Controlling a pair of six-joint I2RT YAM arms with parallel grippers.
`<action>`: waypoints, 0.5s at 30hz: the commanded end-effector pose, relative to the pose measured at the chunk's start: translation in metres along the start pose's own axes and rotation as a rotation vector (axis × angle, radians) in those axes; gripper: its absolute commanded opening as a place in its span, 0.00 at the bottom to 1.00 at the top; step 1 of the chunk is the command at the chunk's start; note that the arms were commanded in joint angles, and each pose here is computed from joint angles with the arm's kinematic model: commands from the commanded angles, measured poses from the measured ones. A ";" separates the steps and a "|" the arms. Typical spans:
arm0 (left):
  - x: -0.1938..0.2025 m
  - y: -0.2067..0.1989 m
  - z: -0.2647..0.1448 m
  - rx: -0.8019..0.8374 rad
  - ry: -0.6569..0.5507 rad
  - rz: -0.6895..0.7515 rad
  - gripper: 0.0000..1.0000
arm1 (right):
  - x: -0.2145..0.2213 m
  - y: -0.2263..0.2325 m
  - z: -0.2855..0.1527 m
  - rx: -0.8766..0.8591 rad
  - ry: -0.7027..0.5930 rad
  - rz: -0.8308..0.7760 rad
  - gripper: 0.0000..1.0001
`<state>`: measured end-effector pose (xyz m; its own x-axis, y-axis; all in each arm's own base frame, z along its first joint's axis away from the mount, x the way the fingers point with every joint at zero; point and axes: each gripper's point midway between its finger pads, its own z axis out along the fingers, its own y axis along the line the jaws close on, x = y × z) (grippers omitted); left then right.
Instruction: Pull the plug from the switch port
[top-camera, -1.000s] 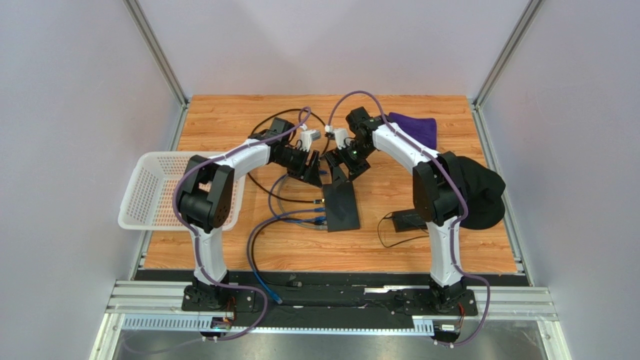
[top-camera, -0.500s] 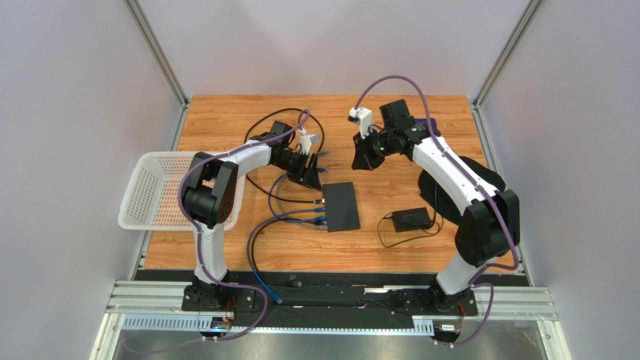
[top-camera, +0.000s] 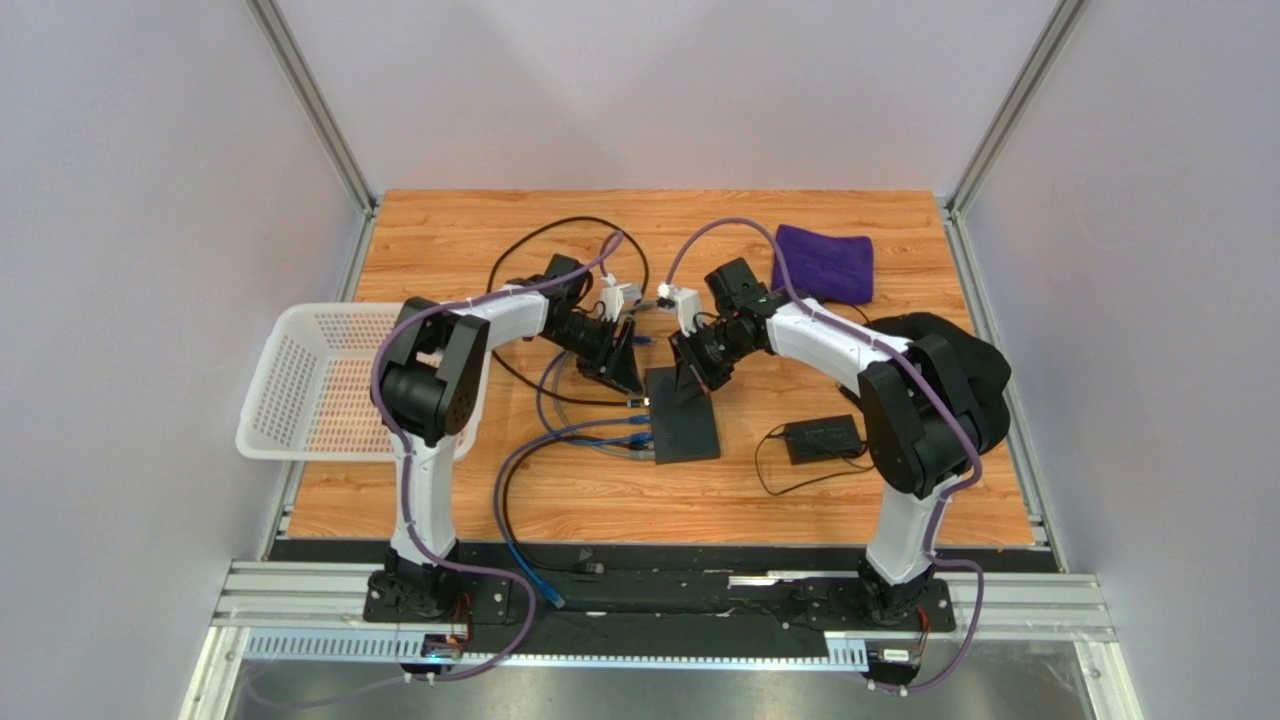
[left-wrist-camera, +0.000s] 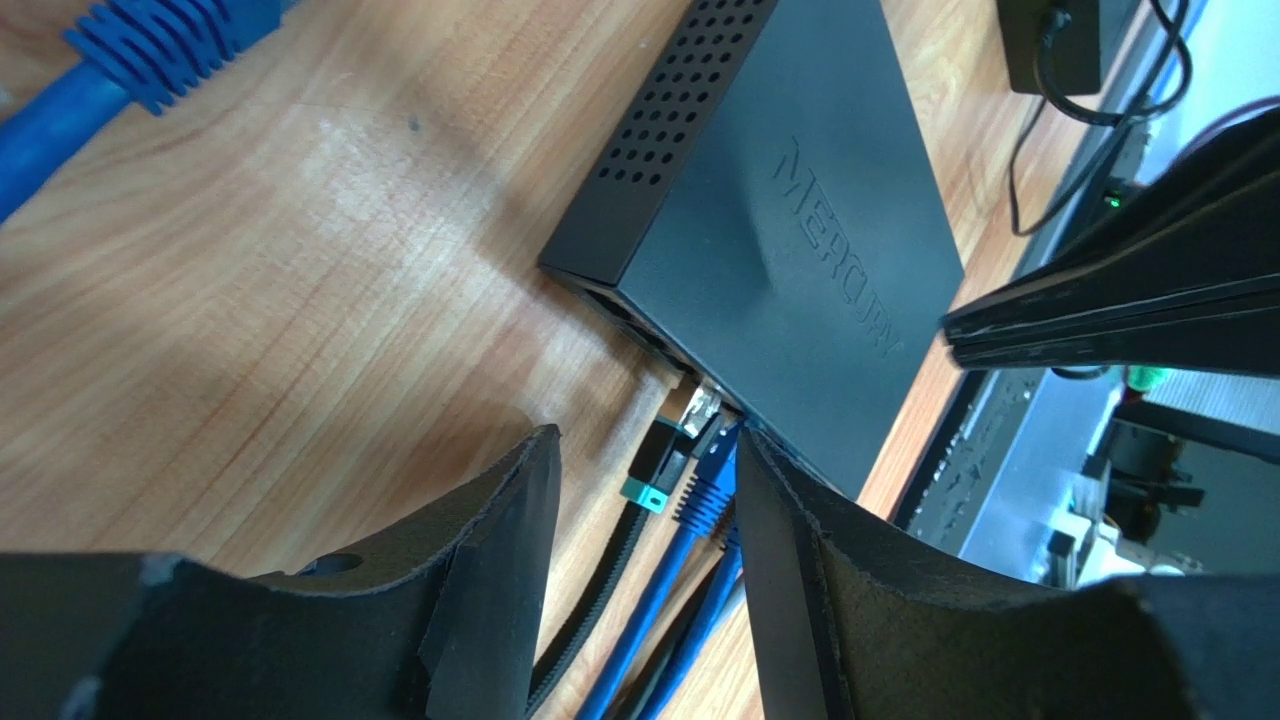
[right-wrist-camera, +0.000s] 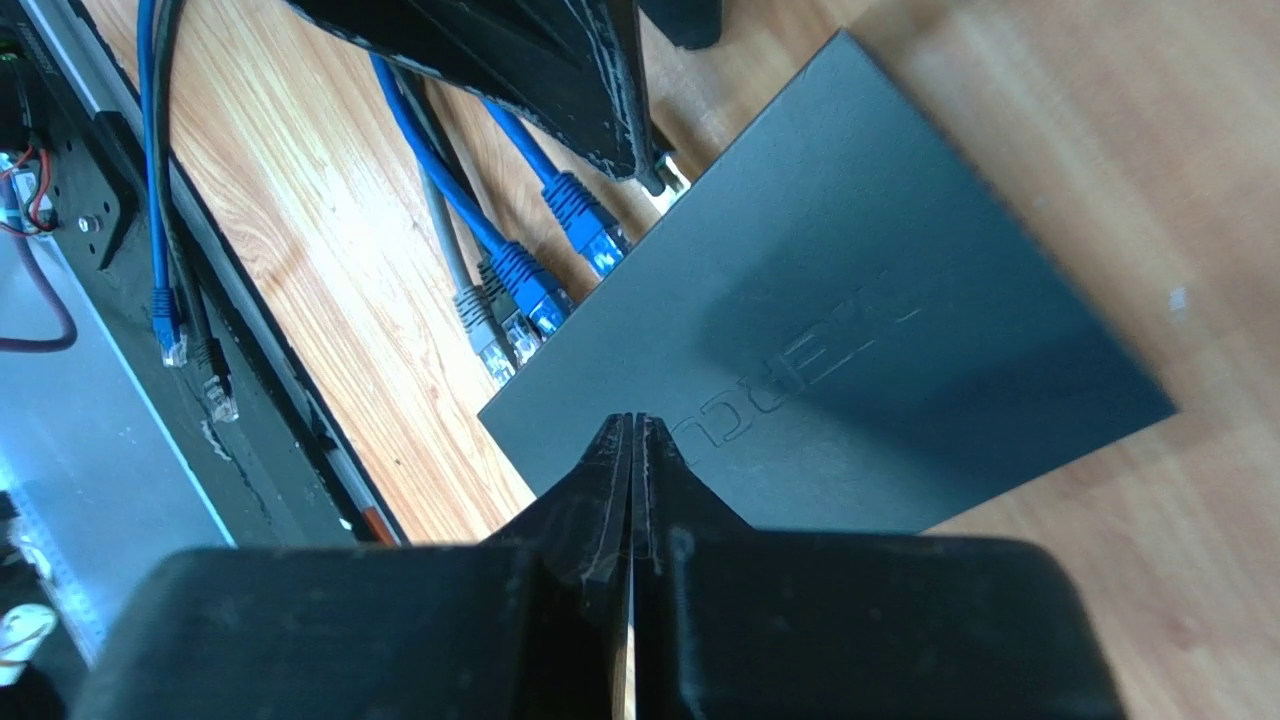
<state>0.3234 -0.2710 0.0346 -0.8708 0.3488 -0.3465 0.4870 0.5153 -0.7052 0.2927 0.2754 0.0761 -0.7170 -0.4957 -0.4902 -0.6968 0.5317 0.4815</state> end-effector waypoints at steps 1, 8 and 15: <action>0.003 0.001 0.002 0.030 0.011 0.029 0.56 | -0.003 -0.003 0.010 0.004 -0.023 0.015 0.00; 0.004 0.001 0.009 0.074 0.036 0.037 0.55 | 0.011 -0.028 0.028 0.078 0.027 0.038 0.00; 0.008 -0.002 0.009 0.101 0.047 0.049 0.55 | 0.012 -0.031 0.033 0.078 0.041 0.042 0.00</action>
<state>0.3169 -0.2766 0.0341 -0.8614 0.3779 -0.3393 0.4903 0.4441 -0.7499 0.2970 0.2765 0.0454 -0.7536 -0.4848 -0.4439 -0.6570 0.5773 0.4849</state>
